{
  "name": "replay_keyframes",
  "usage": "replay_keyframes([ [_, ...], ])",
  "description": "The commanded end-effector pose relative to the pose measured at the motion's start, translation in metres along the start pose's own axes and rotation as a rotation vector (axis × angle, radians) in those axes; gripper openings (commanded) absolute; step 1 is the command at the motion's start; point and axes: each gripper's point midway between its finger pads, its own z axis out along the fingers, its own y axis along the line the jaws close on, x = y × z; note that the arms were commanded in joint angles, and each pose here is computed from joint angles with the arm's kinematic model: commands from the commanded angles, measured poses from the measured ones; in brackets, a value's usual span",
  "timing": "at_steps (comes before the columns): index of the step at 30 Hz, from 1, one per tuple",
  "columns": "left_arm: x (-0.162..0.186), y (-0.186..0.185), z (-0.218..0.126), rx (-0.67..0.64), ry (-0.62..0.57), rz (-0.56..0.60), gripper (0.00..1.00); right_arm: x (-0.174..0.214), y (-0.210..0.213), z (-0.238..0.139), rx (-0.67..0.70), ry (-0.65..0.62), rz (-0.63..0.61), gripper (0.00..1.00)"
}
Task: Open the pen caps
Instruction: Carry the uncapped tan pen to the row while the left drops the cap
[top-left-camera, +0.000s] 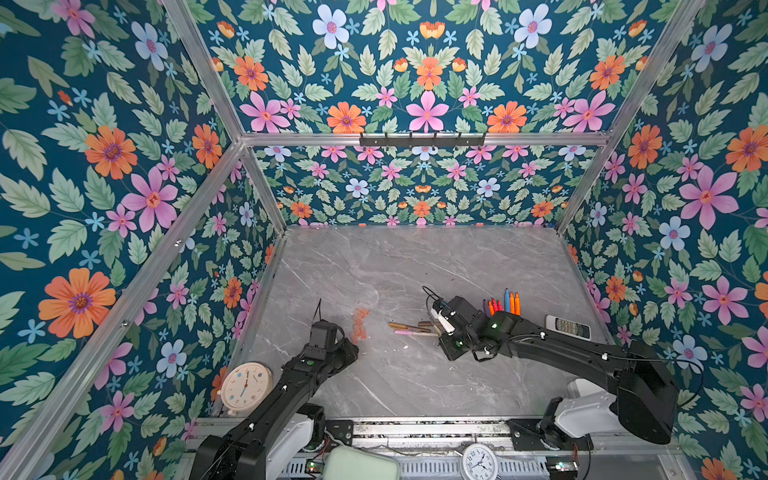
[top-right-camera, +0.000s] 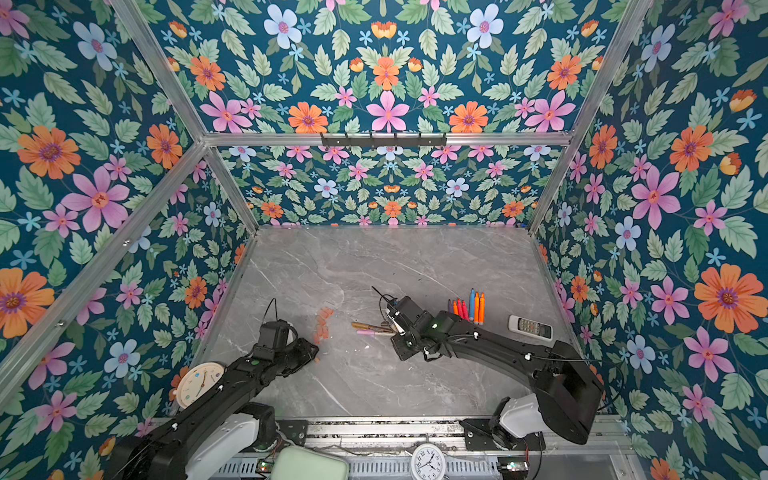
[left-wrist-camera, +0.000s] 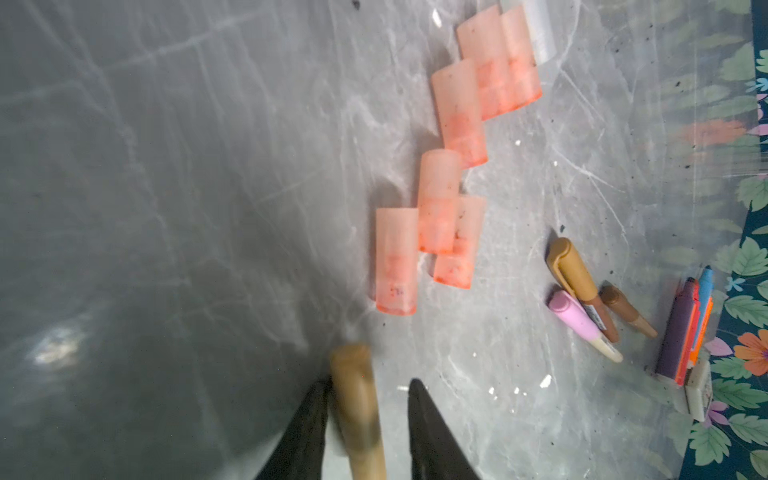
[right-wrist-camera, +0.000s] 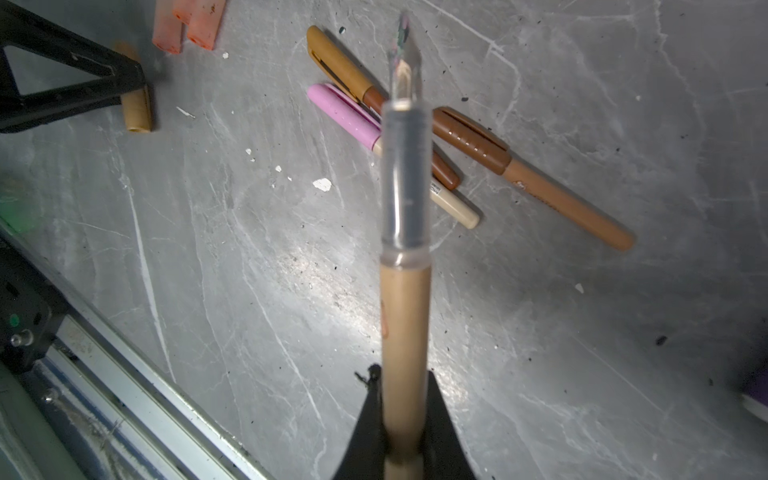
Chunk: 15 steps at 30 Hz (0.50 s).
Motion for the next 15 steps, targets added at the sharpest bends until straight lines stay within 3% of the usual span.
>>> replay_keyframes([
  [1,-0.008,-0.006,-0.002,0.016,-0.032,0.005,0.46,-0.001,-0.016,-0.002,0.083,0.004,0.019,0.0],
  [9,-0.019,-0.026,-0.007,0.062,-0.033,0.029,0.47,0.022,-0.091,0.005,0.168,0.109,0.362,0.0],
  [15,-0.047,-0.046,-0.044,0.084,-0.159,0.061,0.46,0.034,-0.135,-0.007,0.193,0.08,0.553,0.0],
])
